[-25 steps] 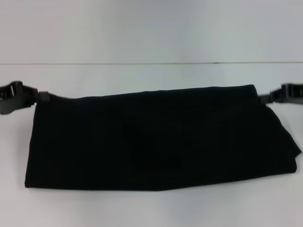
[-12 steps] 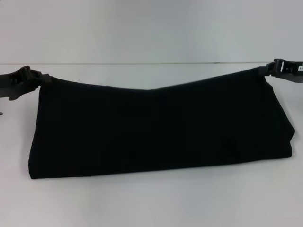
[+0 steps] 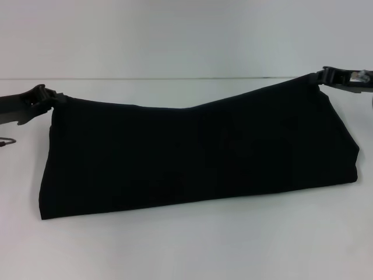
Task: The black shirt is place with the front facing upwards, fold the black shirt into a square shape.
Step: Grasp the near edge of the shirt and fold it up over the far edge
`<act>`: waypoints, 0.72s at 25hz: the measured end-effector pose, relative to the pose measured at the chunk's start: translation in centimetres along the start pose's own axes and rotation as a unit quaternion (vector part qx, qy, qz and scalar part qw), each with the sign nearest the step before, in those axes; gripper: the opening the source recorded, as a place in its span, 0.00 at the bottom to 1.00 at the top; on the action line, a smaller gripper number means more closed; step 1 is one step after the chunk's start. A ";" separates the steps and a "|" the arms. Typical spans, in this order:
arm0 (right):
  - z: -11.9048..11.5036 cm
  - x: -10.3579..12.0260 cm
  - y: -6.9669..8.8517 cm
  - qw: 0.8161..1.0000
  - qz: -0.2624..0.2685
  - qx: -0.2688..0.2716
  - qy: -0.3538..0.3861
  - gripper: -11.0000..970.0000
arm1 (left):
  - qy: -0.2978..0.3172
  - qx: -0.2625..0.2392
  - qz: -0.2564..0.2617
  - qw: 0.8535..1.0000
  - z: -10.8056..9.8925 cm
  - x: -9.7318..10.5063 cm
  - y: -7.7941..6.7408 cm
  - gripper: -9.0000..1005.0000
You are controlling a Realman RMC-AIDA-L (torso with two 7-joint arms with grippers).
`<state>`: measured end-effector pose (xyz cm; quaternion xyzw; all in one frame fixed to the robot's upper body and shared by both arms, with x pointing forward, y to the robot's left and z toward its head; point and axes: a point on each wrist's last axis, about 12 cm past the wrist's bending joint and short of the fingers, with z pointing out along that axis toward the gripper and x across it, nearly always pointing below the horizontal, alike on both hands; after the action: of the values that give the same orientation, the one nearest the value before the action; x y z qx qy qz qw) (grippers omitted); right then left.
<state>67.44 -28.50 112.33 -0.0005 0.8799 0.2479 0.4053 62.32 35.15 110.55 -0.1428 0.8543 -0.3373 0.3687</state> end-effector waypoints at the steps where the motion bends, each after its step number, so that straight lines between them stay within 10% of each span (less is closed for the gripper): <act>1: 0.3 0.1 0.2 1.000 -0.004 0.007 -0.004 0.03 | -0.004 -0.005 -0.001 1.000 0.2 0.1 0.0 0.06; 7: 2.6 1.2 1.6 0.997 -0.037 0.064 -0.031 0.03 | -0.033 -0.033 0.001 0.999 1.5 0.9 0.1 0.06; 18: 3.1 2.6 1.6 0.996 -0.041 0.066 -0.053 0.42 | -0.093 -0.031 -0.001 0.995 2.5 2.4 0.3 0.23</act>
<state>67.60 -25.22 109.50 0.0032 0.8708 0.1720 0.4605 62.52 33.01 107.82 -0.1856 0.8262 -0.2963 0.4418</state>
